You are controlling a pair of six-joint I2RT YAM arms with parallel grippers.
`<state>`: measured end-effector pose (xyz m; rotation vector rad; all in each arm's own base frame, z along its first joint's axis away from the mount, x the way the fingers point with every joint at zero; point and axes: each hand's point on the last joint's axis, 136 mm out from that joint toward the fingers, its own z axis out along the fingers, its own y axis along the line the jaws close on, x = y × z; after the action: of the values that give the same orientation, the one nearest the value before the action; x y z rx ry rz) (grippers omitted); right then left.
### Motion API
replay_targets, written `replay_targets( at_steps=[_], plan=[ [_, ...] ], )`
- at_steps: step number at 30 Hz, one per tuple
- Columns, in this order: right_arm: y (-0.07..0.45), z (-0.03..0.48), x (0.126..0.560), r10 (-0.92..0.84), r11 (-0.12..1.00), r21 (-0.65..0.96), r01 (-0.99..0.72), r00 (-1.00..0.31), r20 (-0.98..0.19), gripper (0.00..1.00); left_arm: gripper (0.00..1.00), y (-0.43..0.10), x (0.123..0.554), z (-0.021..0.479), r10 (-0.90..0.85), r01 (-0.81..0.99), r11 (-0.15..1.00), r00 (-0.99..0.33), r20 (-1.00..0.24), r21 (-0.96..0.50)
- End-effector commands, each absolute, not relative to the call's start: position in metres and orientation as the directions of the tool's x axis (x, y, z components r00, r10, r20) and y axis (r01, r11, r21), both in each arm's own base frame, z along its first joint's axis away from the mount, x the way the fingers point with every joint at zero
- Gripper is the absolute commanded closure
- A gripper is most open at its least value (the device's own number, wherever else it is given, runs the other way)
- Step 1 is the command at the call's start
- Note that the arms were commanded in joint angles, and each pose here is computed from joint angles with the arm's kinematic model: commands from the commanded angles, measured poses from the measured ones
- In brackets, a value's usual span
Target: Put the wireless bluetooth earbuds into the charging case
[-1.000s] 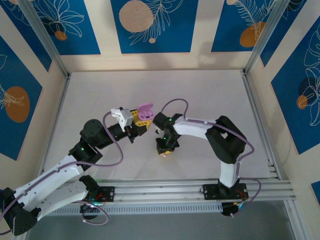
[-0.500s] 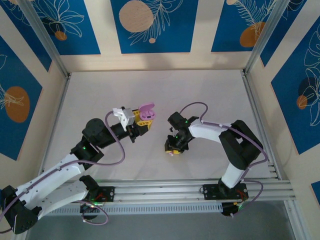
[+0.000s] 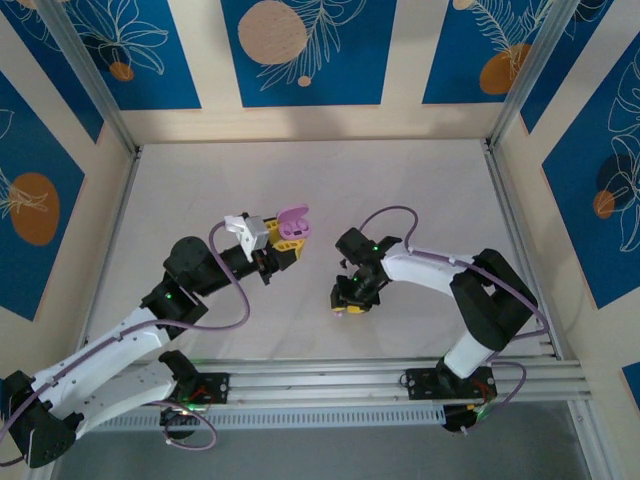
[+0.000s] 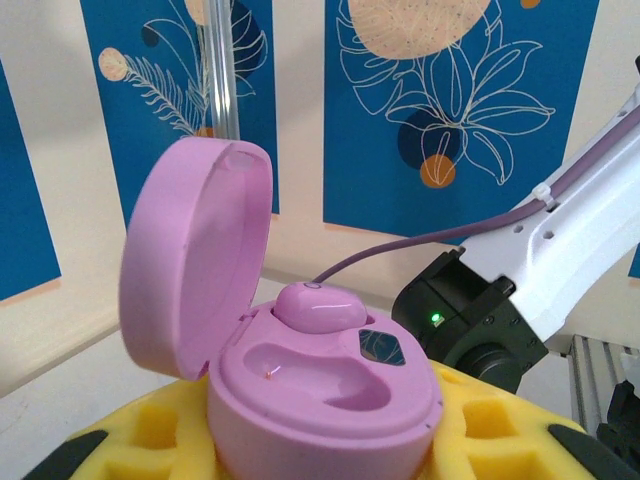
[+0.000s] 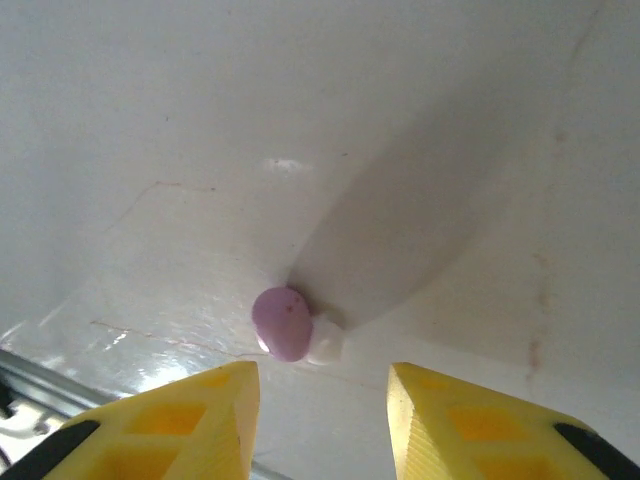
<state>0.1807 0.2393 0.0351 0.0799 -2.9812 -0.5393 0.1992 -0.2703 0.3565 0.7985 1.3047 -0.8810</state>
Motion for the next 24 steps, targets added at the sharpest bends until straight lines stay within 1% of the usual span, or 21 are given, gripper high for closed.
replay_targets(
  at_steps=[1,5,9,14,24],
  plan=[
    [0.233,0.048,0.187,-0.192,0.953,0.241,-0.183,-0.981,0.015,0.60,0.71,-0.270,0.192,0.384,-0.155,0.896,0.444,0.088,-0.984,0.010],
    [0.239,0.045,0.186,-0.274,0.945,0.191,-0.266,-0.962,0.016,0.62,0.71,-0.268,0.193,0.386,-0.160,0.892,0.452,0.089,-0.983,0.007],
    [0.253,0.041,0.184,-0.346,0.925,0.175,-0.337,-0.938,0.019,0.63,0.71,-0.265,0.190,0.387,-0.161,0.891,0.454,0.091,-0.983,0.008],
    [0.256,0.035,0.187,-0.421,0.905,0.065,-0.419,-0.907,0.022,0.63,0.71,-0.264,0.189,0.387,-0.156,0.890,0.456,0.096,-0.983,0.015],
    [0.259,0.027,0.184,-0.451,0.892,0.058,-0.448,-0.890,0.059,0.65,0.71,-0.264,0.189,0.386,-0.152,0.890,0.455,0.098,-0.984,0.019]
  ],
)
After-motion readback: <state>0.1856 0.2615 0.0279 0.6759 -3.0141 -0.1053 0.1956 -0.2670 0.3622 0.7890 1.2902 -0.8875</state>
